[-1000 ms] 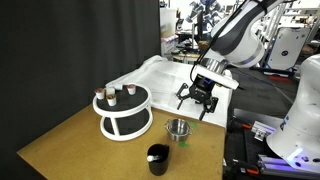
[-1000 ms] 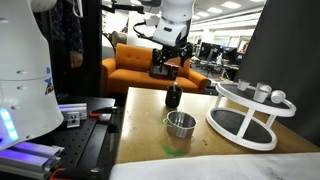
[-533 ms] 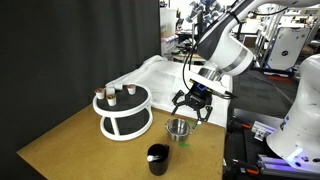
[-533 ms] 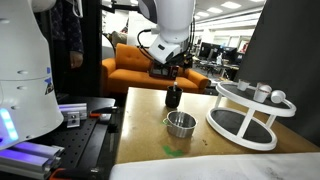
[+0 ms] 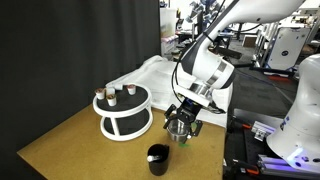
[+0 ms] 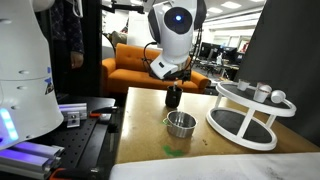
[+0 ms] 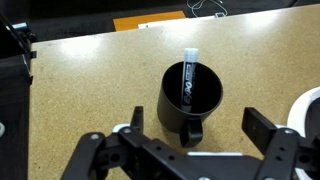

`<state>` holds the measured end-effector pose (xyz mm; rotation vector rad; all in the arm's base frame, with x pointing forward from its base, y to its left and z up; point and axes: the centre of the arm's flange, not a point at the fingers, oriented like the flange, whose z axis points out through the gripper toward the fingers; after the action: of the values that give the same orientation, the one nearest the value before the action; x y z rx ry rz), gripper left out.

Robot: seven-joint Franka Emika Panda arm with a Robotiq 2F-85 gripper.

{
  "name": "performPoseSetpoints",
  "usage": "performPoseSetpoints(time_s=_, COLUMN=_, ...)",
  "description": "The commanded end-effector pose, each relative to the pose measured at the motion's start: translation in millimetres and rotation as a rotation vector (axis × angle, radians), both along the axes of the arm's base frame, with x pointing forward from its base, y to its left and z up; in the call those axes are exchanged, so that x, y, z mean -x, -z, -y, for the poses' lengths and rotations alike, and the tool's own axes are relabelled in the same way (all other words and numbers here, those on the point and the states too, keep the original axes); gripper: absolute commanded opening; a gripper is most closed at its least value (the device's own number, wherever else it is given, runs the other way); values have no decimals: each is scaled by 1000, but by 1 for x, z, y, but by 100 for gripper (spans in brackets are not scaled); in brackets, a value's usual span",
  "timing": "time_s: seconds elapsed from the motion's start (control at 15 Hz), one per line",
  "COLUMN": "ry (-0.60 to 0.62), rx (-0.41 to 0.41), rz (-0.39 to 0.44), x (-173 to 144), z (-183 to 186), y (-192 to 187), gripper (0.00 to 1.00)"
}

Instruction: Put the marker on the table

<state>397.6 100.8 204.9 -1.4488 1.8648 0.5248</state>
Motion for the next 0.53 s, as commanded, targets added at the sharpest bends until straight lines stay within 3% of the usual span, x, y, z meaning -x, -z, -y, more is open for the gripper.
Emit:
performPoseSetpoints(time_s=0.0, ry=7, rx=-37, rz=-20, x=-17, z=-16, y=24, gripper=100)
performPoseSetpoints(time_s=0.27, ry=17, rx=-68, rz=-22, x=-27, z=-33, y=36, gripper=100)
performPoseSetpoints(time_s=0.47, ry=14, rx=-37, rz=-12, x=-32, z=-47, y=40, gripper=100)
